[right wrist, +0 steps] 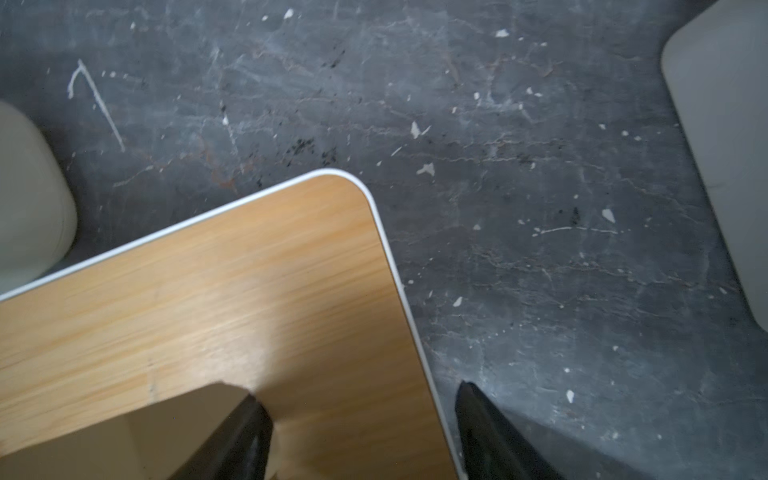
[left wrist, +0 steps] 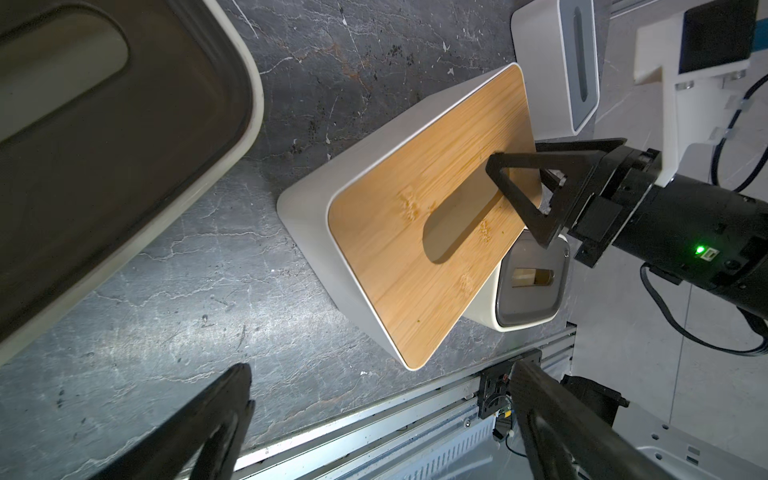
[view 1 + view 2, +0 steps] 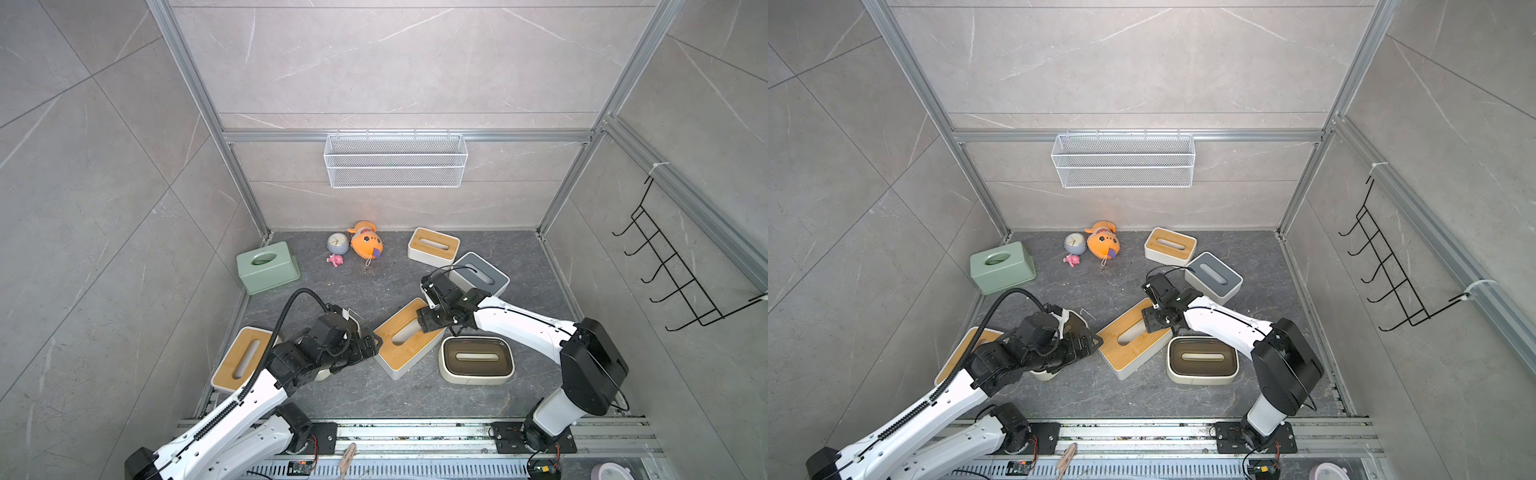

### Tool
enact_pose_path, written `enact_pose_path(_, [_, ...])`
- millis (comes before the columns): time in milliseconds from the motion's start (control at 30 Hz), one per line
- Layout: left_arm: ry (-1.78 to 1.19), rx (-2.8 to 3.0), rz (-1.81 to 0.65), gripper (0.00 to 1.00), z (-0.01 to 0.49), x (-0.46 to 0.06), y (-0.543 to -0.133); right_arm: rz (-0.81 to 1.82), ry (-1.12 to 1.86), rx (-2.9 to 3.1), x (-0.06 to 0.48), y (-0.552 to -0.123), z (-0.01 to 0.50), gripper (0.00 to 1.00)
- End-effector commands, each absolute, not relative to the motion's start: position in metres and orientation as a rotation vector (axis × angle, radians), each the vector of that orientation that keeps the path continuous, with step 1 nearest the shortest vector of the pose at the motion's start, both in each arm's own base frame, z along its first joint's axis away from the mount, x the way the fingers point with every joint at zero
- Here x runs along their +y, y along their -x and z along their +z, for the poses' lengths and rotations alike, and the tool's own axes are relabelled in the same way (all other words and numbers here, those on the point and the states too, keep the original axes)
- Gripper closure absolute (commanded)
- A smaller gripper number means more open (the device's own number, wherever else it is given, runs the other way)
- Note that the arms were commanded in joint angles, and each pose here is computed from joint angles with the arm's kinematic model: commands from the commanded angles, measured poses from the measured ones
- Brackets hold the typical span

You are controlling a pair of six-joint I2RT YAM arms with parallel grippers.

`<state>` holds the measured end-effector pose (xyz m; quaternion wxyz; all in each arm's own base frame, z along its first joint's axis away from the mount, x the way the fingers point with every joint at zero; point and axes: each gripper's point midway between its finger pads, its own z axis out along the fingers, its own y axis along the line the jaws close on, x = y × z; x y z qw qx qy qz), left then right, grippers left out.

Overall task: Stack the tissue boxes
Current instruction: Adjust the tissue box at the center of the board.

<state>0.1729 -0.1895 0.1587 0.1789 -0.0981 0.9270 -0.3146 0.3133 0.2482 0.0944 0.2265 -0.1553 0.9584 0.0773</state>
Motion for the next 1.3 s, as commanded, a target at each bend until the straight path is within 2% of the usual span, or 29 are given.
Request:
enact_pose_path(0, [0.238, 2.588, -0.962, 0.0, 0.165, -0.206, -0.182, 0.076, 0.221, 2.693, 0.229, -0.326, 0.082, 0.31])
enact_pose_path(233, [0.257, 2.581, -0.91, 0.0, 0.167, -0.222, -0.209, 0.082, -0.054, 2.661, 0.218, -0.345, 0.085, 0.25])
enact_pose_path(300, [0.304, 2.568, -0.811, 0.0, 0.17, -0.215, -0.221, 0.101, -0.145, 2.649, 0.214, -0.35, 0.085, 0.15])
enact_pose_path(667, [0.277, 2.513, -0.724, 0.0, 0.194, -0.229, -0.261, 0.336, -0.398, 2.599, 0.241, -0.363, 0.096, 0.13])
enact_pose_path(700, [0.279, 2.514, -0.733, 0.0, 0.196, -0.23, -0.263, 0.361, -0.402, 2.599, 0.245, -0.363, 0.097, 0.12])
enact_pose_path(800, [0.304, 2.524, -0.812, 0.0, 0.199, -0.232, -0.272, 0.398, -0.38, 2.594, 0.251, -0.36, 0.104, 0.0])
enact_pose_path(933, [0.356, 2.508, -0.946, 0.0, 0.206, -0.219, -0.284, 0.406, -0.3, 2.596, 0.248, -0.352, 0.118, 0.0])
enact_pose_path(1100, [0.289, 2.562, -0.922, 0.0, 0.211, -0.209, -0.288, 0.456, -0.157, 2.61, 0.242, -0.344, 0.136, 0.0])
enact_pose_path(1267, [0.383, 2.625, -0.911, 0.0, 0.19, -0.206, -0.295, 0.544, -0.022, 2.607, 0.235, -0.343, 0.153, 0.0])
